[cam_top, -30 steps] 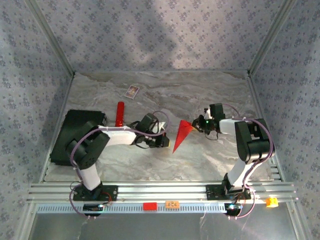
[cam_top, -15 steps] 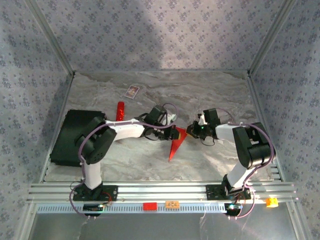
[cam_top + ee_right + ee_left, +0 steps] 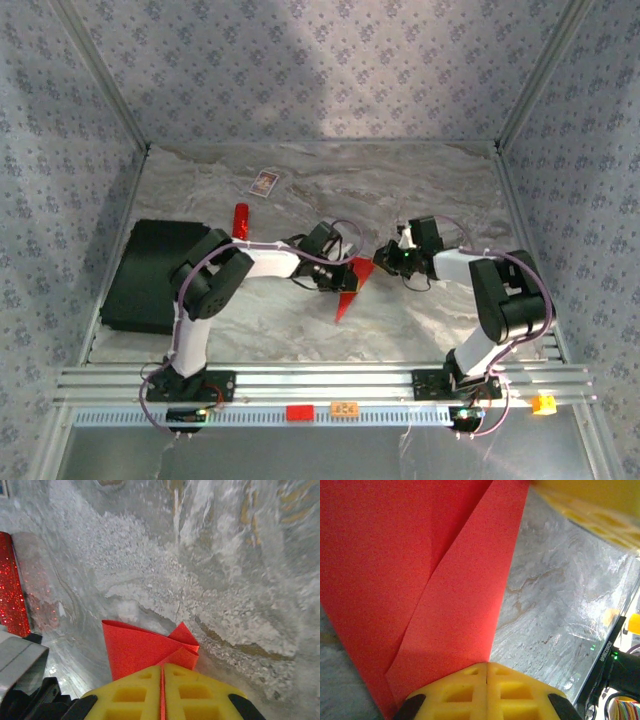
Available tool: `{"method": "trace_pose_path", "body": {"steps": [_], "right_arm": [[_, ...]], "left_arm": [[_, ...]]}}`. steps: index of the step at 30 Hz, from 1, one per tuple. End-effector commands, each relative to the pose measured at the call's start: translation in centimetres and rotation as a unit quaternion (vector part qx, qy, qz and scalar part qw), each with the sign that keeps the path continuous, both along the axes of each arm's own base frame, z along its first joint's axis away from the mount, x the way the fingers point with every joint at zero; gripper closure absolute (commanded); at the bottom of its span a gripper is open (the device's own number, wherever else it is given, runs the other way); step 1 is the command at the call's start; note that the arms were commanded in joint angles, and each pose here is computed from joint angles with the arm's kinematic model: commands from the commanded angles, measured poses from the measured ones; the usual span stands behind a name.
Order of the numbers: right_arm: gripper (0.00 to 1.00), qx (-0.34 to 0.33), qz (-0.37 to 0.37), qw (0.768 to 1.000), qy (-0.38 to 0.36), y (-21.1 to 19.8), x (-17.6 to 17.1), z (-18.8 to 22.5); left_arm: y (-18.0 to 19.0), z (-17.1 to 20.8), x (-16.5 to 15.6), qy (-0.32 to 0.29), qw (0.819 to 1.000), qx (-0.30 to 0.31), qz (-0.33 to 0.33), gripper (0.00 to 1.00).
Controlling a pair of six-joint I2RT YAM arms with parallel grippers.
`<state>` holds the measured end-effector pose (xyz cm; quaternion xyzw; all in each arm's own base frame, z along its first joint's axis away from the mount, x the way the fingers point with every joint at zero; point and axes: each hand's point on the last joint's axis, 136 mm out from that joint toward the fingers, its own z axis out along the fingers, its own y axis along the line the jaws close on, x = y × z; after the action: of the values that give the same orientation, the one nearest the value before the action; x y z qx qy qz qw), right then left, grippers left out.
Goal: Fold a paper plane with a square sheet of paper (pick it up from the middle)
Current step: Fifth fold the wing at the center of the table.
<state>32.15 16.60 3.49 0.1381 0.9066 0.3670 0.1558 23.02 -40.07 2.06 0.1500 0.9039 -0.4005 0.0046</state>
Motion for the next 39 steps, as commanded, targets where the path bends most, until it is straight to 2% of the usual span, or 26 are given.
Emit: {"method": "trace_pose_path", "body": {"steps": [1,5,11,16,20,32,39], "right_arm": [[0.87,0.002,0.01,0.999,-0.033,-0.4,0.9,2.6],[0.87,0.013,0.043,0.998,-0.045,0.9,0.5,3.6],[0.87,0.016,0.077,0.997,-0.018,3.2,-1.1,1.4],[0.88,0.003,0.06,0.998,0.011,2.0,-1.2,-1.4],[0.88,0.009,0.043,0.999,0.01,0.8,-0.2,-1.8],[0.88,0.008,-0.012,1.0,-0.016,-2.1,2.7,-0.9],[0.88,0.01,-0.006,0.998,-0.058,-1.8,2.4,2.9]], "left_arm": [[3.2,-4.3,-2.3,0.037,0.997,0.068,0.003,1.0],[3.3,-4.2,-2.2,0.037,0.997,0.065,0.005,1.0],[3.2,-4.3,-2.0,0.038,0.997,0.065,0.004,1.0],[3.4,-4.4,-2.2,0.041,0.997,0.066,0.005,1.0],[3.3,-4.3,-2.3,0.043,0.997,0.062,0.004,1.0],[3.3,-4.3,-2.5,0.048,0.997,0.058,0.002,1.0],[3.3,-4.2,-2.5,0.046,0.997,0.055,0.002,1.0]]}}
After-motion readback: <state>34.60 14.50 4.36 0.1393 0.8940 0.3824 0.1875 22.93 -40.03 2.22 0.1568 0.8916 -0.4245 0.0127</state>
